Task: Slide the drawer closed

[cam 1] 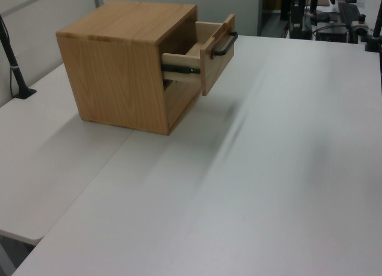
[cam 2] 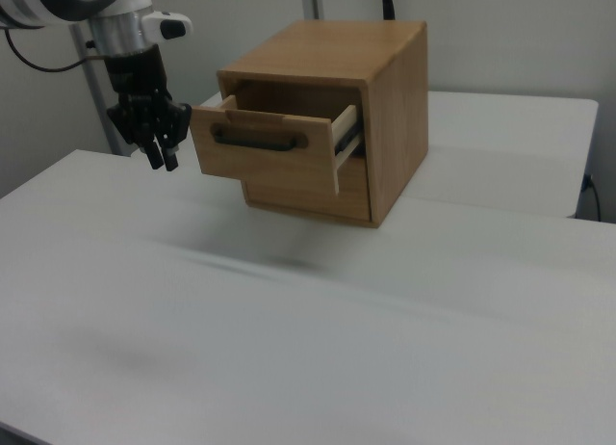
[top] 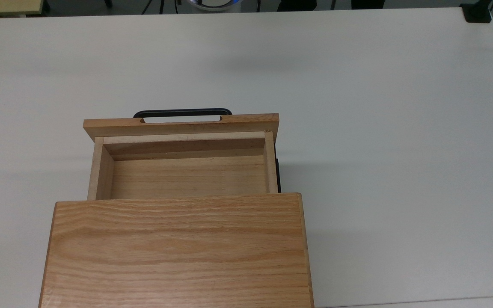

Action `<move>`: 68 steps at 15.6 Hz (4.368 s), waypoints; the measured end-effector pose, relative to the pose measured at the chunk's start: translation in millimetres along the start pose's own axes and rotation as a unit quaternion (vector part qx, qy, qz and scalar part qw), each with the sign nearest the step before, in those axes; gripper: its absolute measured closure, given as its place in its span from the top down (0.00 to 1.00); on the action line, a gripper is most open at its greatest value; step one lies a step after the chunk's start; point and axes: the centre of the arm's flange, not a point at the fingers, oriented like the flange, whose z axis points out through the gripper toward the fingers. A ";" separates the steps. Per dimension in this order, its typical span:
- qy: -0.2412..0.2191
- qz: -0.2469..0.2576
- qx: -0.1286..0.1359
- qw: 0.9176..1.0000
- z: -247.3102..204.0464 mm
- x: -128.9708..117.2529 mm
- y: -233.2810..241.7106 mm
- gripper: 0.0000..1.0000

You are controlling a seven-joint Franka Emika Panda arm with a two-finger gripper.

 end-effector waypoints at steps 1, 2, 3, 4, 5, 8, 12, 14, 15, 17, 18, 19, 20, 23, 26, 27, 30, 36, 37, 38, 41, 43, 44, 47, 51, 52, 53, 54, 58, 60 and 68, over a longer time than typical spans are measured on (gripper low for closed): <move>0.003 0.000 0.006 1.000 -0.2 0.4 1.0 0.18; 0.008 0.002 0.012 1.000 -0.9 1.2 3.6 0.07; 0.013 0.006 0.018 1.000 -1.4 2.0 7.1 0.04; 0.017 0.006 0.021 1.000 -1.5 3.1 10.0 0.04; 0.020 0.007 0.022 1.000 -0.3 5.0 12.2 0.04; 0.027 0.007 0.024 0.999 11.7 18.9 14.1 0.04; 0.038 0.007 0.025 0.999 42.4 49.0 16.4 0.04; 0.052 0.008 0.026 0.998 59.6 67.1 17.8 0.04; 0.059 0.008 0.026 0.998 68.8 76.1 18.5 0.04; 0.074 0.010 0.029 0.997 84.1 93.8 19.6 0.04; 0.080 0.015 0.035 0.996 90.3 102.2 20.0 0.04; 0.086 0.023 0.038 0.995 94.0 110.9 21.4 0.04; 0.097 0.032 0.041 0.994 95.2 120.2 23.9 0.04; 0.134 0.051 0.042 0.989 95.8 141.2 35.1 0.04; 0.164 0.066 0.042 0.983 97.4 153.2 39.6 0.04; 0.174 0.072 0.043 0.981 97.6 157.2 41.1 0.04; 0.218 0.095 0.044 0.970 97.9 171.1 48.1 0.04; 0.328 0.121 0.049 0.936 113.4 203.2 49.4 0.04; 0.340 0.121 0.050 0.931 116.6 206.8 48.4 0.04; 0.350 0.121 0.051 0.928 119.5 209.9 47.1 0.04; 0.377 0.121 0.052 0.917 122.9 215.8 44.5 0.04; 0.382 0.122 0.052 0.914 124.6 217.3 44.2 0.04; 0.383 0.123 0.052 0.914 124.6 217.3 43.9 0.04; 0.382 0.127 0.054 0.914 124.8 217.4 43.7 0.04; 0.338 0.126 0.055 0.931 133.2 212.8 42.1 0.04; 0.306 0.125 0.055 0.942 135.0 207.9 42.2 0.04; 0.276 0.123 0.054 0.952 132.5 200.8 43.7 0.04; 0.248 0.123 0.053 0.960 126.2 191.8 45.6 0.04; 0.169 0.120 0.050 0.977 82.9 144.7 45.4 0.04; 0.136 0.119 0.044 0.983 62.6 114.9 43.9 0.04; 0.026 0.091 0.021 0.995 2.7 2.6 9.9 0.04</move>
